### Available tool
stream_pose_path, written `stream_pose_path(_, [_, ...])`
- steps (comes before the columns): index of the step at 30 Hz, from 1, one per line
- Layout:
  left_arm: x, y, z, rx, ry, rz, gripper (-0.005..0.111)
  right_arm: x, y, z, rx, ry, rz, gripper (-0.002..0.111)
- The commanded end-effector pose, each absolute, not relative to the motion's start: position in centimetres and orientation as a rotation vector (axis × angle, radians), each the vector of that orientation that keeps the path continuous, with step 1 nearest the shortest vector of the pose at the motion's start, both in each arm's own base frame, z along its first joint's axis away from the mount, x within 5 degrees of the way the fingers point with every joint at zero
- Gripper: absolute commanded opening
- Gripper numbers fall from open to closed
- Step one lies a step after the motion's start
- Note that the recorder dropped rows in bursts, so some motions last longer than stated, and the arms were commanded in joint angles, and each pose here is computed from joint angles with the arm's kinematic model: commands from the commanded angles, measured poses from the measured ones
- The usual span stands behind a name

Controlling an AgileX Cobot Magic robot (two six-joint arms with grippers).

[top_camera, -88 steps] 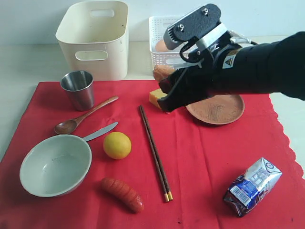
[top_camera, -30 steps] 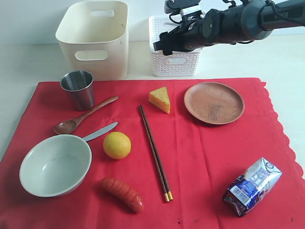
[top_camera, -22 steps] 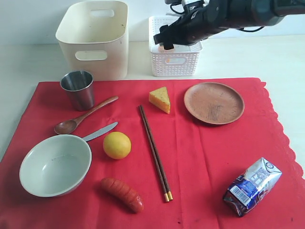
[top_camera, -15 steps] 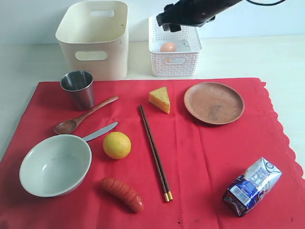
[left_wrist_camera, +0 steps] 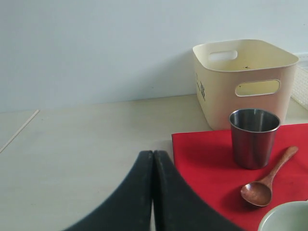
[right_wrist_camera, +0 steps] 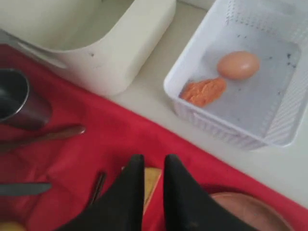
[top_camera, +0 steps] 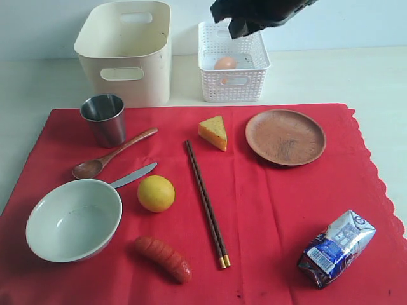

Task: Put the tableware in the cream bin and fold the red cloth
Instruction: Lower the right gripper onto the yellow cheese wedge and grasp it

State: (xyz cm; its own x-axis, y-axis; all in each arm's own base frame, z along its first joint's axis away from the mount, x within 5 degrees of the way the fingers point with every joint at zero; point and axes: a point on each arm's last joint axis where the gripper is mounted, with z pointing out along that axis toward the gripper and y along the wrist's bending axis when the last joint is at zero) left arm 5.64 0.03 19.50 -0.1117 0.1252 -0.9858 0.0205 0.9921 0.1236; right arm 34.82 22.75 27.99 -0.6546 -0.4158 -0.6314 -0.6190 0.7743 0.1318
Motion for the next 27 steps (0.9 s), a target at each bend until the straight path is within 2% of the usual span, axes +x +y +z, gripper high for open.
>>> stream_pose_path(1, [5.6, 0.0, 19.6, 0.111, 1.673, 0.081, 0.001, 32.7, 23.9, 26.6, -0.803, 2.366, 0.472, 0.001])
stream_pose_path(9, [5.6, 0.0, 19.6, 0.111, 1.673, 0.081, 0.001, 28.8, 26.3, 23.2, -0.965, 2.360, 0.464, 0.000])
stream_pose_path(12, [5.6, 0.0, 19.6, 0.111, 1.673, 0.081, 0.001, 28.9, 26.7, 21.4, -1.005, 2.384, 0.426, 0.000])
stream_pose_path(14, [5.6, 0.0, 19.6, 0.111, 1.673, 0.081, 0.001, 29.4, 27.0, 20.2, -0.956, 2.404, 0.428, 0.006])
stream_pose_path(20, [5.6, 0.0, 19.6, 0.111, 1.673, 0.081, 0.001, 30.8, 27.7, 16.3, -0.952, 2.381, 0.366, 0.058])
stream_pose_path(22, [5.6, 0.0, 19.6, 0.111, 1.673, 0.081, 0.001, 31.4, 27.8, 15.3, -1.004, 2.348, 0.312, 0.069])
stream_pose_path(23, [5.6, 0.0, 19.6, 0.111, 1.673, 0.081, 0.001, 31.5, 27.8, 14.7, -1.033, 2.335, 0.288, 0.073])
stream_pose_path(27, [5.6, 0.0, 19.6, 0.111, 1.673, 0.081, 0.001, 31.9, 27.9, 13.4, -1.075, 2.311, 0.251, 0.073])
